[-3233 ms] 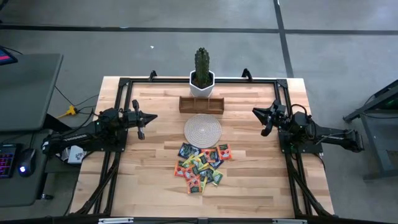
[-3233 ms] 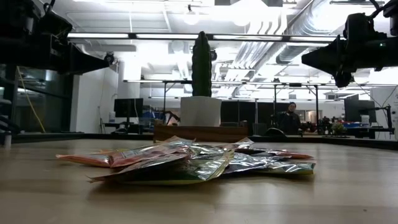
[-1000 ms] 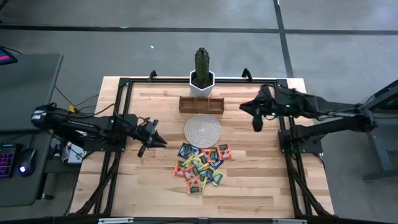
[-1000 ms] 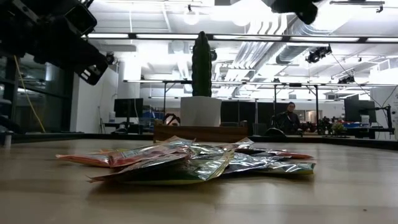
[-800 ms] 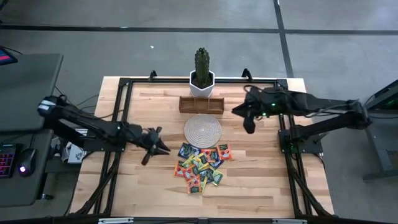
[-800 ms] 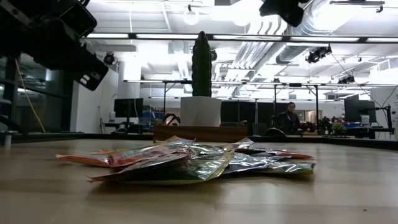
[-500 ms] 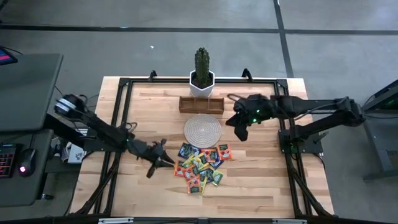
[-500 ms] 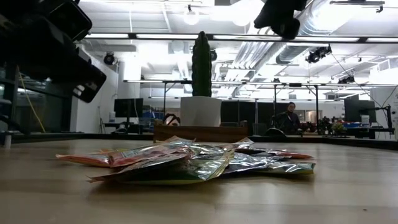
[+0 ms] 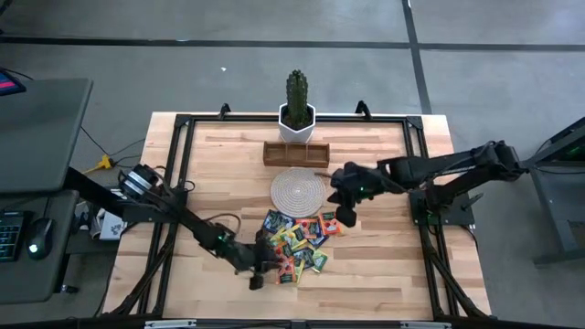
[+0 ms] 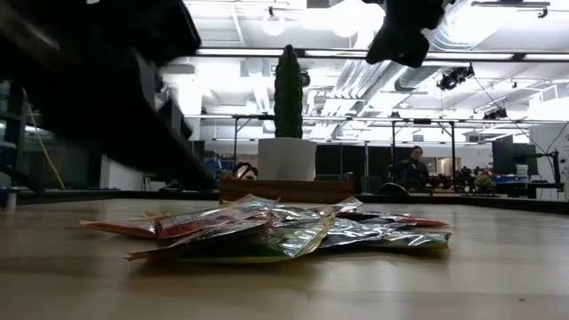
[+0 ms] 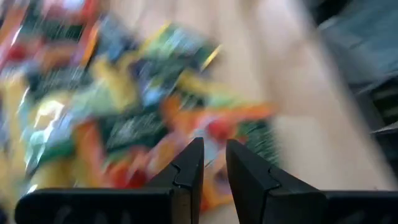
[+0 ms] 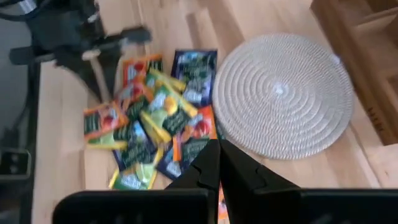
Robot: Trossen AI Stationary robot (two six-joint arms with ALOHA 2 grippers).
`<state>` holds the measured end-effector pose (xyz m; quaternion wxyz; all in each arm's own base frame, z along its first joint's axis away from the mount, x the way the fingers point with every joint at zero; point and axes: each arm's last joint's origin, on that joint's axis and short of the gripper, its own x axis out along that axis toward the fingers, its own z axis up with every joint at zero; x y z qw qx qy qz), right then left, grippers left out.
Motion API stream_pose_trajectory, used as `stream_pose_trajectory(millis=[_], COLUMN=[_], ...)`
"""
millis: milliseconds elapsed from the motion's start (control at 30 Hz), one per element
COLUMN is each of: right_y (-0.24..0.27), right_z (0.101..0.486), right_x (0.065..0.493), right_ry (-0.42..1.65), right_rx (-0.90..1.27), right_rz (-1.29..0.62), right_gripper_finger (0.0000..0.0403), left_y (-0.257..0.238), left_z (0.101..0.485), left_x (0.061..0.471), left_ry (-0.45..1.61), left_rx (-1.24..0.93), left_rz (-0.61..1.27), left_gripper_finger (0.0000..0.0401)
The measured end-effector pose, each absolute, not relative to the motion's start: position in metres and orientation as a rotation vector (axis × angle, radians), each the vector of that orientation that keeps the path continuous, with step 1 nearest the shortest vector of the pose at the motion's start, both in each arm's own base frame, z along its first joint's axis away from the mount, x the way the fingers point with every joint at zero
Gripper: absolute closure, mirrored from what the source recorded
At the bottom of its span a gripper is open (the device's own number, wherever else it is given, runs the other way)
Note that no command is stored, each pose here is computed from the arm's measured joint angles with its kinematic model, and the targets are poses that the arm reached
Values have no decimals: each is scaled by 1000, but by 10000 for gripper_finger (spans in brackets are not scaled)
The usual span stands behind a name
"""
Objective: Pick & Place Tea
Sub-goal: Put the orange tea bag into the right section of the wooden organizer
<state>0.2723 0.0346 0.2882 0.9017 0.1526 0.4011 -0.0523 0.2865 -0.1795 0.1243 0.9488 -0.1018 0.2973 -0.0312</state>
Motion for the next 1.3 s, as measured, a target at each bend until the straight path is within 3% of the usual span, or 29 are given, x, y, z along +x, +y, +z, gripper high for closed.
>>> stream_pose_trajectory(millis=[200,633,1033,1300], right_y=[58,74,76,83], right_z=[274,223,209,169], right_x=[275,272,279,294], right_ry=[807,531,528,699], right_rx=[289,610,738,918], right_rz=[-64,-20,-44,-67], right_gripper_finger=[401,401,400,339], left_y=[-189,-197,-195,-193], left_z=[128,124,103,101], left_x=[280,273,281,278], left_ry=[636,649,680,701], left_rx=[-152,-143,-141,-111], left_rz=[151,149,154,177], left_gripper_finger=[334,334,334,334])
